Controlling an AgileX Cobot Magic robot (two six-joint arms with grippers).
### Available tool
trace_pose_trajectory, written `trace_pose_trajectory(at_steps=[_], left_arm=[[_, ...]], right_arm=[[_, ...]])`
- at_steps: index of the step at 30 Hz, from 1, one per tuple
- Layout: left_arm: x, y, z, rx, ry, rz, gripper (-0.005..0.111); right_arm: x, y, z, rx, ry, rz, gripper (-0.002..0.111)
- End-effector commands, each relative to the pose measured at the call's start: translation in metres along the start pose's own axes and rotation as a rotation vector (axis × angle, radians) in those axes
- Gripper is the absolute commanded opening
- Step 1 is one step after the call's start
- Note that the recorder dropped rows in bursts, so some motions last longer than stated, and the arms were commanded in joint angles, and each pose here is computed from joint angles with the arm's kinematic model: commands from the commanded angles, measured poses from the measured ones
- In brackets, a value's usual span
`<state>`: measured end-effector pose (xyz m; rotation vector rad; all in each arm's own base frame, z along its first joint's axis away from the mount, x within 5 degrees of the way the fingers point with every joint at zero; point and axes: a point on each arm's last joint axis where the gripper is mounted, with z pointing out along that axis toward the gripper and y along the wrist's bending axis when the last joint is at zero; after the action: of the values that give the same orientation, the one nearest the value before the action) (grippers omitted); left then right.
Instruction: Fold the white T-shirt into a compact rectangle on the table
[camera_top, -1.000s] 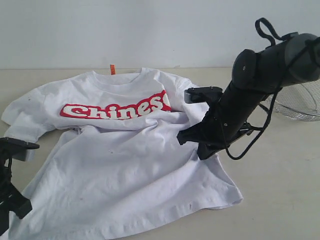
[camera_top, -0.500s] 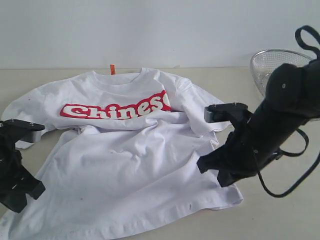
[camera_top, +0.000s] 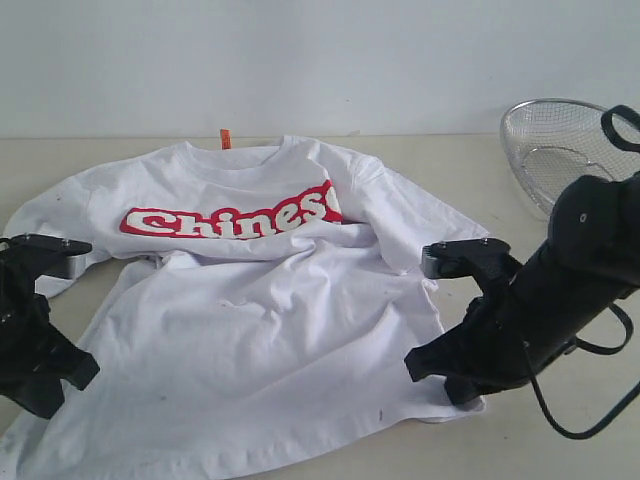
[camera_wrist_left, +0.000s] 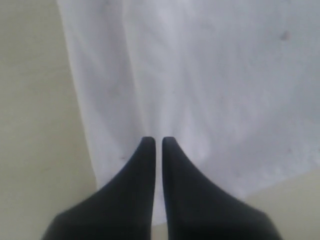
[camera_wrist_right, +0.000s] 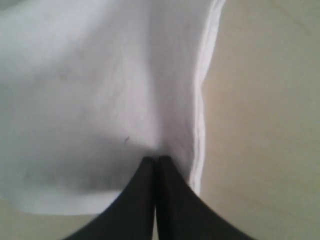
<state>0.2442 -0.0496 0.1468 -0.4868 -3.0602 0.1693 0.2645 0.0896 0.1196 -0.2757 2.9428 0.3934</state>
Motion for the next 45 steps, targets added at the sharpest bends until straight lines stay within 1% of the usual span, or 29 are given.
trace_pose_trajectory(at_steps=[1, 8, 14, 17, 23, 30, 32, 33, 34, 37, 38, 40, 42, 45], left_arm=[[-0.002, -0.003, -0.011, 0.015, -0.014, 0.006, 0.005], [-0.001, -0.006, -0.029, 0.012, -0.081, 0.009, 0.005], [0.003, -0.008, -0.043, 0.005, -0.129, 0.016, 0.005], [0.005, -0.009, -0.047, 0.004, -0.141, 0.019, 0.005], [0.006, -0.009, -0.048, 0.003, -0.146, 0.020, 0.005], [0.006, -0.010, -0.048, 0.006, -0.147, 0.025, 0.005], [0.005, -0.012, -0.048, 0.033, -0.155, 0.034, 0.005], [0.004, -0.015, -0.049, 0.062, -0.164, 0.039, 0.005], [0.003, -0.017, -0.049, 0.082, -0.172, 0.052, 0.005], [0.000, -0.018, -0.048, 0.098, -0.194, 0.057, 0.005], [0.000, -0.018, -0.047, 0.101, -0.193, 0.058, 0.005], [0.000, -0.018, -0.047, 0.100, -0.195, 0.058, 0.005], [0.000, -0.018, -0.047, 0.101, -0.193, 0.060, 0.005], [0.000, -0.018, -0.047, 0.101, -0.193, 0.060, 0.005]], right_arm=[[0.016, -0.003, 0.004, 0.021, 0.058, -0.009, 0.000], [0.045, -0.012, 0.012, 0.078, 0.155, 0.027, 0.000], [0.066, -0.014, 0.015, 0.078, 0.253, 0.035, 0.000], [0.070, -0.013, 0.012, 0.073, 0.288, 0.034, 0.000], [0.071, -0.005, -0.014, 0.045, 0.257, 0.022, 0.000], [0.079, 0.003, -0.046, 0.031, 0.255, -0.003, 0.000], [0.076, 0.007, -0.058, 0.017, 0.152, -0.001, 0.000], [0.066, 0.010, -0.065, 0.001, 0.029, 0.010, 0.000], [0.056, 0.013, -0.068, -0.013, -0.023, 0.001, 0.000], [0.034, 0.013, -0.052, -0.035, 0.001, -0.030, 0.000], [0.024, 0.011, -0.042, -0.026, 0.015, -0.021, 0.000], [0.016, 0.008, -0.028, -0.018, 0.037, -0.009, 0.000], [0.015, 0.003, -0.015, 0.001, 0.057, -0.007, 0.000], [0.016, 0.002, -0.012, 0.007, 0.073, -0.012, 0.000]])
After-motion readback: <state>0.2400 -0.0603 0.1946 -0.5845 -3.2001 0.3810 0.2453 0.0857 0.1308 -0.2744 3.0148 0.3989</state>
